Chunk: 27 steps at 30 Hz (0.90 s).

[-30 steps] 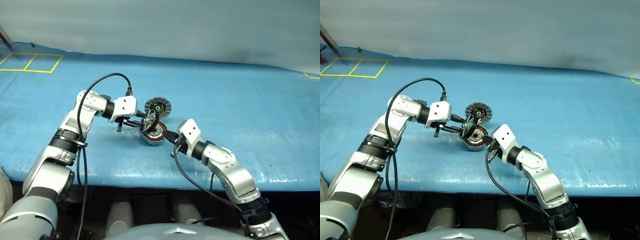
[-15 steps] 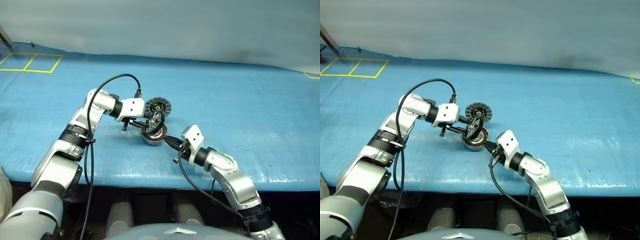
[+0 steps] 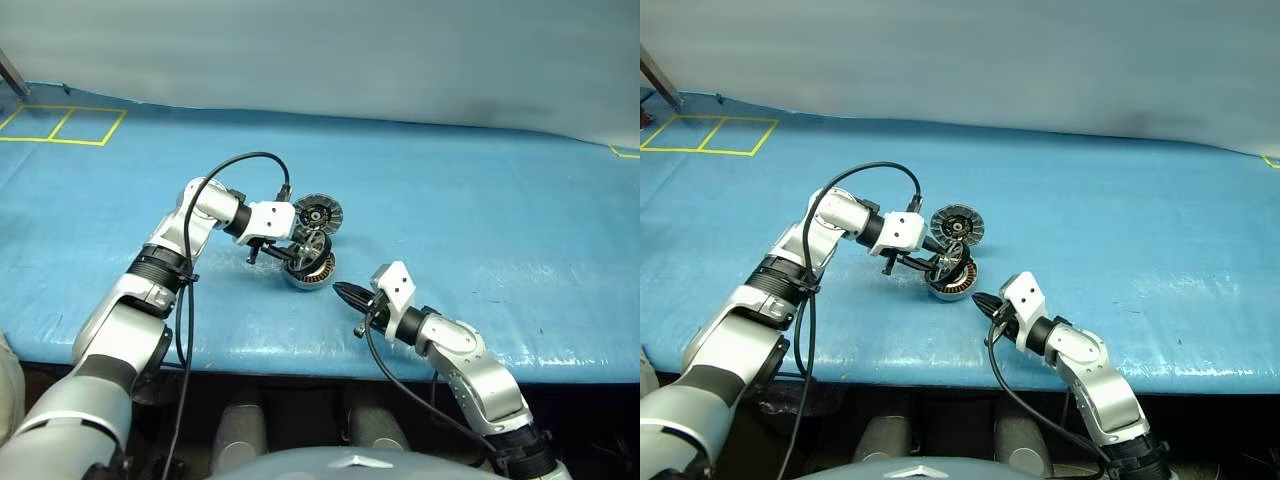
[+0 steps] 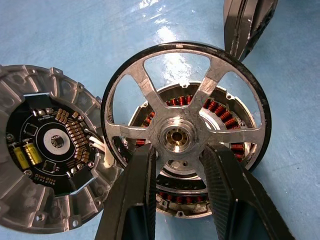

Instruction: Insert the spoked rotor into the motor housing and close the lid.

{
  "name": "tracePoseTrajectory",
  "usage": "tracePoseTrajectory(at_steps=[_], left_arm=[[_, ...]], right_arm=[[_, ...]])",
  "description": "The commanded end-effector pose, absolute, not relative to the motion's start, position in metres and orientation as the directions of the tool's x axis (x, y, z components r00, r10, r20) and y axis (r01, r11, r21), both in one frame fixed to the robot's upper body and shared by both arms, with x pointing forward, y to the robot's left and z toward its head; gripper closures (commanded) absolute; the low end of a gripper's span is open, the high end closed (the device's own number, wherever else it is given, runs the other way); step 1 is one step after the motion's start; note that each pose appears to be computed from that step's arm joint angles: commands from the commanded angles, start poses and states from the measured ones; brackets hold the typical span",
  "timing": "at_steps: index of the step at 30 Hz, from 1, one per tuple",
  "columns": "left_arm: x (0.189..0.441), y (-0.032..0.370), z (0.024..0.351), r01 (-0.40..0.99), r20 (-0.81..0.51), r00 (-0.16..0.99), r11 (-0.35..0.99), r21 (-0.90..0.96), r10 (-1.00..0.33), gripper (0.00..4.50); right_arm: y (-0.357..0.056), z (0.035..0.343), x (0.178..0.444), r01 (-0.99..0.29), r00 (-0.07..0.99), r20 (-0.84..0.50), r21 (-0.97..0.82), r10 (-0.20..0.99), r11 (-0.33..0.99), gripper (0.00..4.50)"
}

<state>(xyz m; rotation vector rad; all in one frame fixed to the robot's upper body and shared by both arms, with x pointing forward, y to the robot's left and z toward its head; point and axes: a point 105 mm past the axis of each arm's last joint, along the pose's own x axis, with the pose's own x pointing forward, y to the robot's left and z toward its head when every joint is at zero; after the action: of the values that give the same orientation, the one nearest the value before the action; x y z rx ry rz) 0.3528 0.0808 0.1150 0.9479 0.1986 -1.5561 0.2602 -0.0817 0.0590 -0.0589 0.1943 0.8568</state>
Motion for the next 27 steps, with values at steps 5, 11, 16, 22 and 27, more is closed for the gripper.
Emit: tracePoseTrajectory(at_steps=[5,11,16,22,27], left_arm=[[0.3600,0.0857,0.1281,0.864,-0.665,0.119,-0.253,0.436,-0.738,3.42],[0.3608,0.0880,0.1315,0.858,-0.677,0.120,-0.267,0.439,-0.726,3.42],[0.3606,0.0874,0.1314,0.856,-0.683,0.115,-0.277,0.436,-0.721,3.42],[0.3607,0.0842,0.1305,0.851,-0.689,0.111,-0.289,0.438,-0.716,3.42],[0.3602,0.0844,0.1295,0.854,-0.699,0.103,-0.298,0.427,-0.708,3.42]], right_arm=[[-0.0814,0.0760,0.2618,-0.754,0.652,-0.139,-0.017,0.745,0.657,4.50],[-0.0805,0.0752,0.2626,-0.753,0.653,-0.144,-0.023,0.743,0.657,4.50],[-0.0801,0.0748,0.2630,-0.751,0.656,-0.146,-0.025,0.741,0.660,4.50],[-0.0796,0.0750,0.2629,-0.749,0.658,-0.147,-0.030,0.739,0.662,4.50],[-0.0803,0.0749,0.2630,-0.745,0.663,-0.149,-0.033,0.734,0.666,4.50]])
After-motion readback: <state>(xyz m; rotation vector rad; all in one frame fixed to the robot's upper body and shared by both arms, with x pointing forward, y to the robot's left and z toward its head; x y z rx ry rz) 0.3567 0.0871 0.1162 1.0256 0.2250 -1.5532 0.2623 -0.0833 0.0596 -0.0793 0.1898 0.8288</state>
